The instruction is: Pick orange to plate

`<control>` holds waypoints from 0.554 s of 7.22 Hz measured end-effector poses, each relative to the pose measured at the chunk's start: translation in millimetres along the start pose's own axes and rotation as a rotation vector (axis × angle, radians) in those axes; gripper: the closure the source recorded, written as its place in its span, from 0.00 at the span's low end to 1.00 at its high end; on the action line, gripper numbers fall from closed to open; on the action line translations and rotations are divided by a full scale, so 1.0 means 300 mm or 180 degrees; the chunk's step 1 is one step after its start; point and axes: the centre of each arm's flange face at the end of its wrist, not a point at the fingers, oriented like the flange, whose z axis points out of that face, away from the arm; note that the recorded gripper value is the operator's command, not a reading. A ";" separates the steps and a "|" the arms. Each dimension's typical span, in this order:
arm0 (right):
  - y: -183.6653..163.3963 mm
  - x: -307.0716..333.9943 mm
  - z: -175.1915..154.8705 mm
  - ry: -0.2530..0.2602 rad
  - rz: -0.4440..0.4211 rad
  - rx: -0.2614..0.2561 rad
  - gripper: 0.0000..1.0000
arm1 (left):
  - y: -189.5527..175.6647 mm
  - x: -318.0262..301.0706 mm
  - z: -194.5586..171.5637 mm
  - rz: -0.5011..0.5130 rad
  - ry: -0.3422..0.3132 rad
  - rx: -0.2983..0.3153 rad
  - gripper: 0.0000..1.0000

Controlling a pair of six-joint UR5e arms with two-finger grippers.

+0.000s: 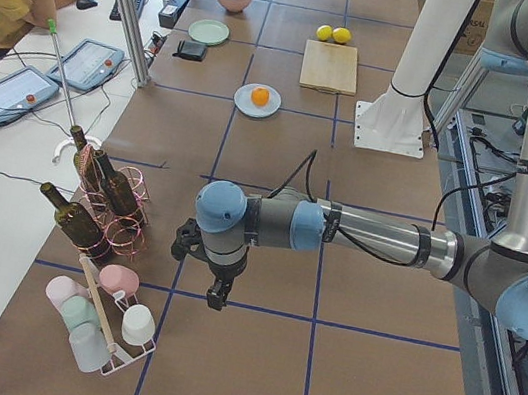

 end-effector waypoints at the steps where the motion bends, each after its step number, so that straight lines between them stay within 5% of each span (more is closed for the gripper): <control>1: -0.002 0.004 0.005 0.0001 -0.0012 0.0016 0.00 | 0.000 0.000 0.000 -0.0001 0.0001 0.0001 0.00; 4: 0.000 0.054 0.072 0.0008 -0.0108 0.0147 0.00 | -0.005 0.002 -0.004 0.0006 -0.0003 0.0008 0.00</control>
